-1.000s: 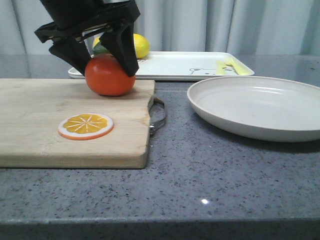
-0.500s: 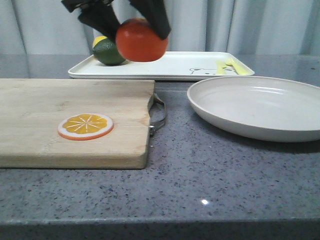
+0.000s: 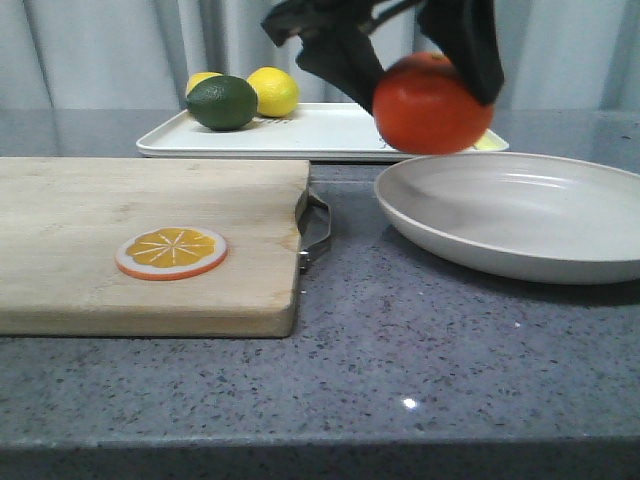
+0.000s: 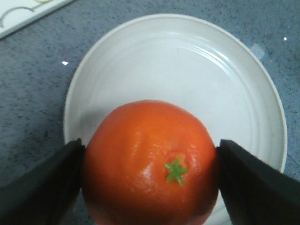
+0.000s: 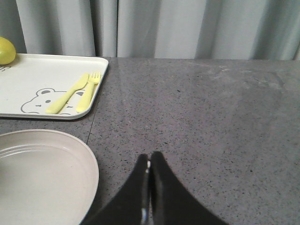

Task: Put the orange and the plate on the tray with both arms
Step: 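Lift the orange with the left gripper and lower it onto the plate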

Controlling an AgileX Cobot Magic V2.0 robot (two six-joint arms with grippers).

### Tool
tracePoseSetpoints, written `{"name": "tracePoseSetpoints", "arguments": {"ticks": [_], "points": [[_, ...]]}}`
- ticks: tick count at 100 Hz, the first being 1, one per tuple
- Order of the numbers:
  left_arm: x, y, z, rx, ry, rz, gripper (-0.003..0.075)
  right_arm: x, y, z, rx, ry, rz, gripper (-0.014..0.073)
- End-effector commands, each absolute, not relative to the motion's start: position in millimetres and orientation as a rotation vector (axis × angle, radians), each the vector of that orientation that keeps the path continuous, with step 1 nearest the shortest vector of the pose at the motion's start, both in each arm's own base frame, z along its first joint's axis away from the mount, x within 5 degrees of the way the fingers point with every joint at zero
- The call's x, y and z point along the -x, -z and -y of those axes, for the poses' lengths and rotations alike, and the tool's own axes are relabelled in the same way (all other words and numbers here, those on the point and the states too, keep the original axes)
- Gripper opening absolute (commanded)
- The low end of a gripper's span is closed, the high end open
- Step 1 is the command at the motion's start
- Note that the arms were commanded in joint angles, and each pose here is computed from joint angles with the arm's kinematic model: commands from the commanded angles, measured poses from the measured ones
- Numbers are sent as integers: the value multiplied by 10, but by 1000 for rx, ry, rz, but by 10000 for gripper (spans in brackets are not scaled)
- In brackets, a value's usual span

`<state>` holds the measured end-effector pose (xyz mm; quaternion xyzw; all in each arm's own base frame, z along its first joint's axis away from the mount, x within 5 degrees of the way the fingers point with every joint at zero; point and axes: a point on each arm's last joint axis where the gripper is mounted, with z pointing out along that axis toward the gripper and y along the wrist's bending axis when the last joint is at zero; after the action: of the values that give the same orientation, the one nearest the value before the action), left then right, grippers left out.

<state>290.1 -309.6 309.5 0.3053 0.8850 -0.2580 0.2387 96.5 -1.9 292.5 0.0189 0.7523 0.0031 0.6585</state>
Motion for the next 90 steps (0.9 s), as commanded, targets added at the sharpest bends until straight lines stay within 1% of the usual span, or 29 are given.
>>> {"name": "tracePoseSetpoints", "arguments": {"ticks": [1, 26, 42, 49, 56, 66, 90], "points": [[-2838, -3392, 3203, -814, 791, -2299, 342, -983, -3092, 18, -35, -3, -1617, -56], [-2911, -3298, 3468, -849, 807, -2284, 343, -983, -3081, 19, -36, -3, -1629, -56], [-2940, -3189, 3536, -862, 815, -2321, 350, -983, -3079, 19, -36, -2, -1631, -56], [-2943, -3181, 3540, -867, 812, -2318, 379, -982, -3077, 19, -36, -2, -1633, -56], [-2944, -3182, 3540, -924, 789, -2282, 428, -982, -3077, 19, -36, -2, -1633, -56], [-2944, -3182, 3540, -930, 787, -2279, 501, -982, -3077, 19, -36, -2, -1633, -56], [-2931, -3172, 3534, -946, 787, -2295, 562, -982, -3077, 19, -36, -2, -1633, -56]]}}
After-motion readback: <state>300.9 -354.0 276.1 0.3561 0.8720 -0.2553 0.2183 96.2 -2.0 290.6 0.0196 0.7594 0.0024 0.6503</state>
